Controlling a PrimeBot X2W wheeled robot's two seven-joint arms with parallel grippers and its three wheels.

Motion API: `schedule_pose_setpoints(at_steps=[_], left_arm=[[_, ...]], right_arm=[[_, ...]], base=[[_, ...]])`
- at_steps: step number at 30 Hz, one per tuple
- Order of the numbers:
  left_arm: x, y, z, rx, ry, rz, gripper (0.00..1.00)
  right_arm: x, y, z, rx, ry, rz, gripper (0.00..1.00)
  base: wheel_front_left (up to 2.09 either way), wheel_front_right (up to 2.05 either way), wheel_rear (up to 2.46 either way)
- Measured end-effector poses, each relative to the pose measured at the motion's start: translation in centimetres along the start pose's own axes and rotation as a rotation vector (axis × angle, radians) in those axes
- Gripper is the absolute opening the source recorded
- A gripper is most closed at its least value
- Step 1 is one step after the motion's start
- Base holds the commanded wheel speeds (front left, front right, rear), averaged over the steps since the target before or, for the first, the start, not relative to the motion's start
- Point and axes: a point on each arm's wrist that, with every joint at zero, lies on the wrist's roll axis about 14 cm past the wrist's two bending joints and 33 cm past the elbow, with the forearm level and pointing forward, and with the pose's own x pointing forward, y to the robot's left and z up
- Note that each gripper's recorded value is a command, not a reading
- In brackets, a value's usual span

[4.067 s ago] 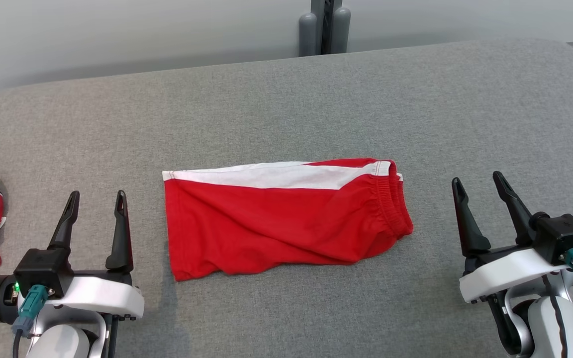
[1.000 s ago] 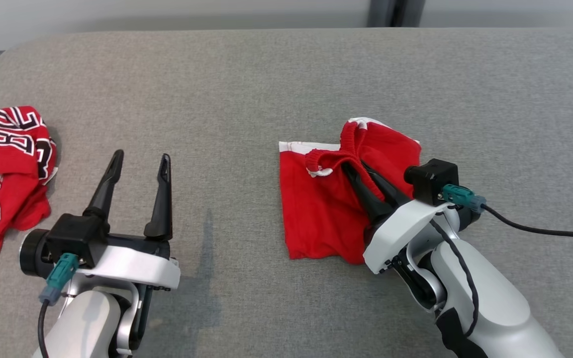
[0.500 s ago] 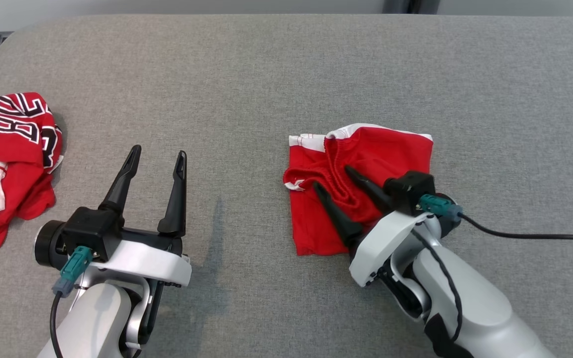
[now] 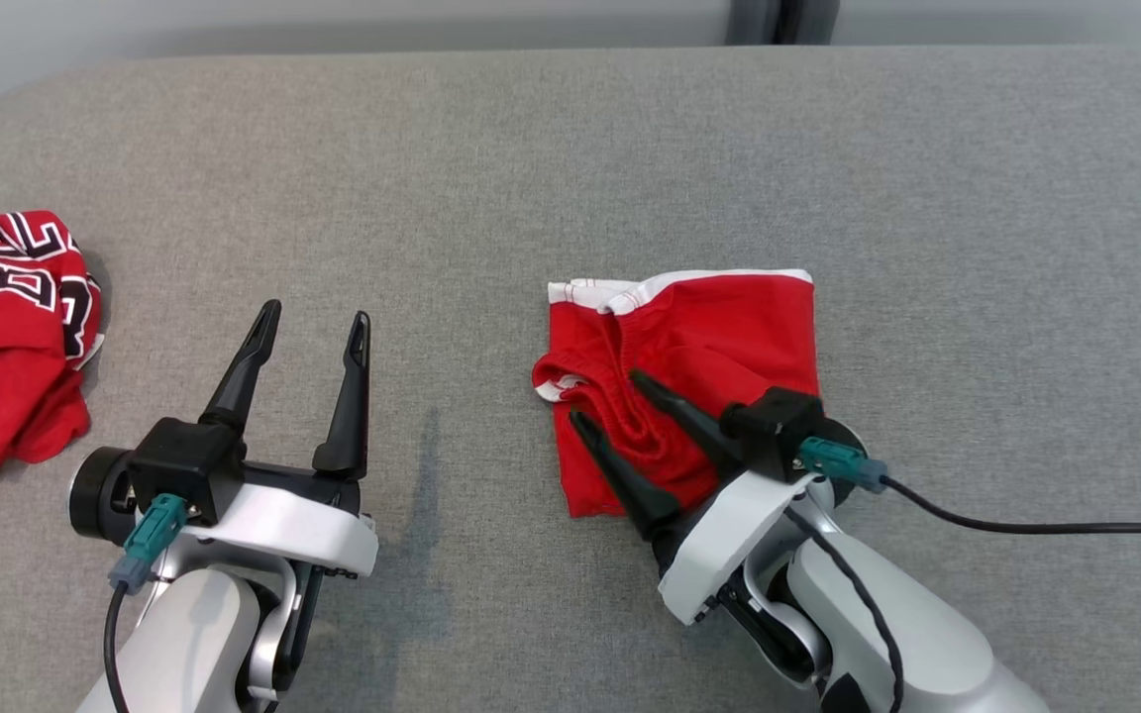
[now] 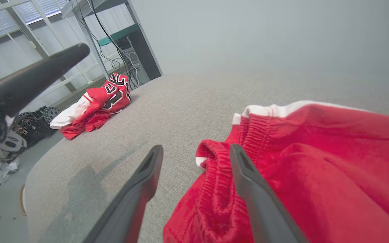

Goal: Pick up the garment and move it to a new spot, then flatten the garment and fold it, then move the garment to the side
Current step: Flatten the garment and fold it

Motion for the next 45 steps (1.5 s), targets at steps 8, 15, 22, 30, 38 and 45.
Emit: schedule_pose_setpoints(at_steps=[8, 15, 22, 30, 38, 45], left_arm=[[-1.0, 0.6, 0.9, -0.003, -0.017, 0.031, 1.0], [-1.7, 1.7, 3.0, -0.006, -0.068, 0.08, 1.0], [-2.4, 2.7, 5.1, 0.016, -0.126, 0.091, 1.0], [-4.4, 3.9, 6.1, 0.046, -0.151, 0.089, 1.0], [-7.0, 4.1, 5.9, 0.038, -0.148, 0.077, 1.0], [-8.6, 3.9, 5.3, 0.025, -0.136, 0.075, 1.0]], right_arm=[[-1.9, -1.8, 5.2, -0.029, -0.183, -0.094, 1.0], [-6.5, -6.3, 8.9, -0.108, -0.308, -0.295, 1.0], [-11.9, -9.9, 11.1, -0.206, -0.35, -0.492, 1.0], [-15.6, -10.5, 11.2, -0.25, -0.327, -0.586, 1.0], [-18.0, -9.8, 10.7, -0.252, -0.316, -0.625, 1.0], [-19.3, -9.2, 9.7, -0.238, -0.293, -0.64, 1.0]], base=[[0.0, 0.0, 0.0], [0.0, 0.0, 0.0], [0.0, 0.0, 0.0], [0.0, 0.0, 0.0], [0.0, 0.0, 0.0], [0.0, 0.0, 0.0]])
